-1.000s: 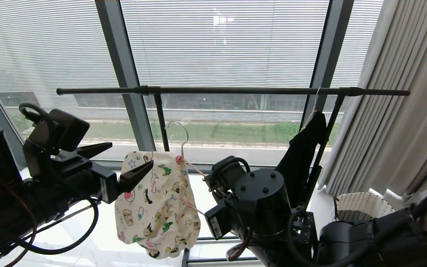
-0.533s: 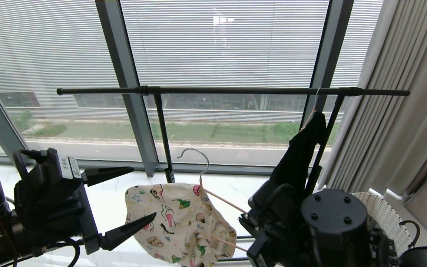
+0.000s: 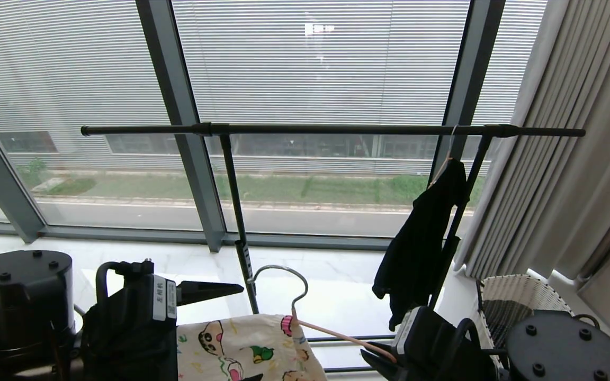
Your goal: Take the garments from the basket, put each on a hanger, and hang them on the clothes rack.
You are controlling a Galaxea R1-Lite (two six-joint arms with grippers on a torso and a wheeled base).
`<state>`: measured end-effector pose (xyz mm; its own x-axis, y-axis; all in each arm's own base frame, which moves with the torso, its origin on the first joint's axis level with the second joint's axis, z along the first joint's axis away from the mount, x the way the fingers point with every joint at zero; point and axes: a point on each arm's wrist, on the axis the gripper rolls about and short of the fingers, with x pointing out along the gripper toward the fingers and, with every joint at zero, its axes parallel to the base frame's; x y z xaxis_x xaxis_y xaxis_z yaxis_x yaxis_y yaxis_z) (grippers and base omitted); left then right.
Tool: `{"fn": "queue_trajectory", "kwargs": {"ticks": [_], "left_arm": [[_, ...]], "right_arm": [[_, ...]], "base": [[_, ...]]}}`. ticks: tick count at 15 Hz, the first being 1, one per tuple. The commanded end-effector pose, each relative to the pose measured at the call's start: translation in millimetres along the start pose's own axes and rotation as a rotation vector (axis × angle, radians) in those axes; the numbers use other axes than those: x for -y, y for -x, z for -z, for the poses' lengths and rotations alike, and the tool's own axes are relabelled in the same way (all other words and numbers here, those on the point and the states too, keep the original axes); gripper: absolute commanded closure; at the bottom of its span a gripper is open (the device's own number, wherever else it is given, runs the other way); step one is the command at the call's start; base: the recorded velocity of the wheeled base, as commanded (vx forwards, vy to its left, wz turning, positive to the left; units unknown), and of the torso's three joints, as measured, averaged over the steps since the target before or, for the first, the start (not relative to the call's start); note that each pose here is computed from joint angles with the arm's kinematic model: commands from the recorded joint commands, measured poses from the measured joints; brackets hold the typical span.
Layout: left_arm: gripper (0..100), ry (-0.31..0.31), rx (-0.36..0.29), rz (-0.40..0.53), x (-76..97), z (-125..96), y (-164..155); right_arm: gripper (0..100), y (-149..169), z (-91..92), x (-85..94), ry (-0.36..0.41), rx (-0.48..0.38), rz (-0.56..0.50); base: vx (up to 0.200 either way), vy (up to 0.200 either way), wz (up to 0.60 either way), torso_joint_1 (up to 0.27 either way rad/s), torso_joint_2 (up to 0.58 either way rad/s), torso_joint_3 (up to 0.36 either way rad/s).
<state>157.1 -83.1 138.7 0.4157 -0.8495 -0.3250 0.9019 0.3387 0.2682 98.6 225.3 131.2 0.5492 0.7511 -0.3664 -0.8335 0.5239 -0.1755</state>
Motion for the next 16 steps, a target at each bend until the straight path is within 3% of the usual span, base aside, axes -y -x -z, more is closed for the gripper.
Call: {"fn": "queue_trajectory", "kwargs": {"ticks": [1, 7, 8, 16], "left_arm": [[0, 0.032, -0.036, 0.024, 2.0, 10, -5], [0, 0.07, -0.076, 0.033, 4.3, 19, -8], [100, 0.071, -0.078, 0.036, 5.0, 19, -8], [100, 0.064, -0.082, 0.029, 4.6, 21, -10]], "right_arm": [[100, 4, -2.4, -0.3, 0.0, 0.014, -0.004], [100, 13, -2.4, -14.0, 0.063, 0.032, -0.069], [100, 14, -3.2, -14.6, 0.08, 0.036, -0.071], [100, 15, -3.5, -20.4, 0.097, 0.04, -0.091]], "base": [[0.0, 0.0, 0.0, 0.0, 0.0, 0.0], [0.0, 0.0, 0.0, 0.0, 0.0, 0.0], [0.0, 0.0, 0.0, 0.0, 0.0, 0.0], [0.0, 0.0, 0.0, 0.0, 0.0, 0.0]]}}
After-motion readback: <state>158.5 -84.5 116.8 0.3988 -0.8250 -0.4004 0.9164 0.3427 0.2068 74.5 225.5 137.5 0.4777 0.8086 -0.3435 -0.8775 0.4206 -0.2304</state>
